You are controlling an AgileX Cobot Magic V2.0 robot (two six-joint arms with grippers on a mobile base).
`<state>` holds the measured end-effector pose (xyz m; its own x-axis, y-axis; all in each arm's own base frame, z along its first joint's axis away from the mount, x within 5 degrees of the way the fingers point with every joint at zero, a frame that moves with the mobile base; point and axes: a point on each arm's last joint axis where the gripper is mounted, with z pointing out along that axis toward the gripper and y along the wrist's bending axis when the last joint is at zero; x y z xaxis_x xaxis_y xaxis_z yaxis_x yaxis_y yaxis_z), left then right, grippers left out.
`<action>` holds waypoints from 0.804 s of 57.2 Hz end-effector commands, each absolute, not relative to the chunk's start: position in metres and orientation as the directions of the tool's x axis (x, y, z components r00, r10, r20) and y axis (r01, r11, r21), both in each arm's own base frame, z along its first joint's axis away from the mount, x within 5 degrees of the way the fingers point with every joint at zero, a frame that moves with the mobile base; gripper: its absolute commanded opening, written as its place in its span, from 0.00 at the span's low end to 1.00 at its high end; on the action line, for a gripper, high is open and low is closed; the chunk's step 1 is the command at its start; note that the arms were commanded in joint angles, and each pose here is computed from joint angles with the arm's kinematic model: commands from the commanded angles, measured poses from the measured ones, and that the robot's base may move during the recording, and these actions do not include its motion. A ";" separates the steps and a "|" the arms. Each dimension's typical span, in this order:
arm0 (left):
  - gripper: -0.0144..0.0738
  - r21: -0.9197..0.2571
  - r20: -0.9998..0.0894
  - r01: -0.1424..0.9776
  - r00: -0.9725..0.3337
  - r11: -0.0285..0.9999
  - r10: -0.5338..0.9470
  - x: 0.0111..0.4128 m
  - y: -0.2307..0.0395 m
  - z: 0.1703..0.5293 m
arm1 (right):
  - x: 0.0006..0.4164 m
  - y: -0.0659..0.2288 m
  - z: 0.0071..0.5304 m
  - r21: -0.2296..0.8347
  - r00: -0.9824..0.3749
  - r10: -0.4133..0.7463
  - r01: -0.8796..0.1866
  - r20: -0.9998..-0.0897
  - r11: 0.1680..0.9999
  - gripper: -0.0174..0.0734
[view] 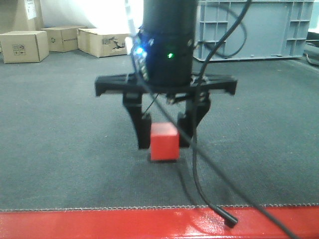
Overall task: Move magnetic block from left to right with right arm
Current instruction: 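Lower the red cube onto the dark tabletop with the right gripper, then open the right gripper and raise it away from the cube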
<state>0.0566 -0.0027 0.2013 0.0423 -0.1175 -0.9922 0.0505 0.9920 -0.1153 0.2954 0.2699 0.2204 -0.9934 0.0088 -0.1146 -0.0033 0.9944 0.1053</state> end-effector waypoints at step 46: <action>0.02 -0.117 -0.985 0.055 0.120 0.992 -0.123 0.056 -0.002 0.206 | 0.276 0.230 0.309 0.226 -0.914 0.026 -0.073 -0.405 0.972 0.76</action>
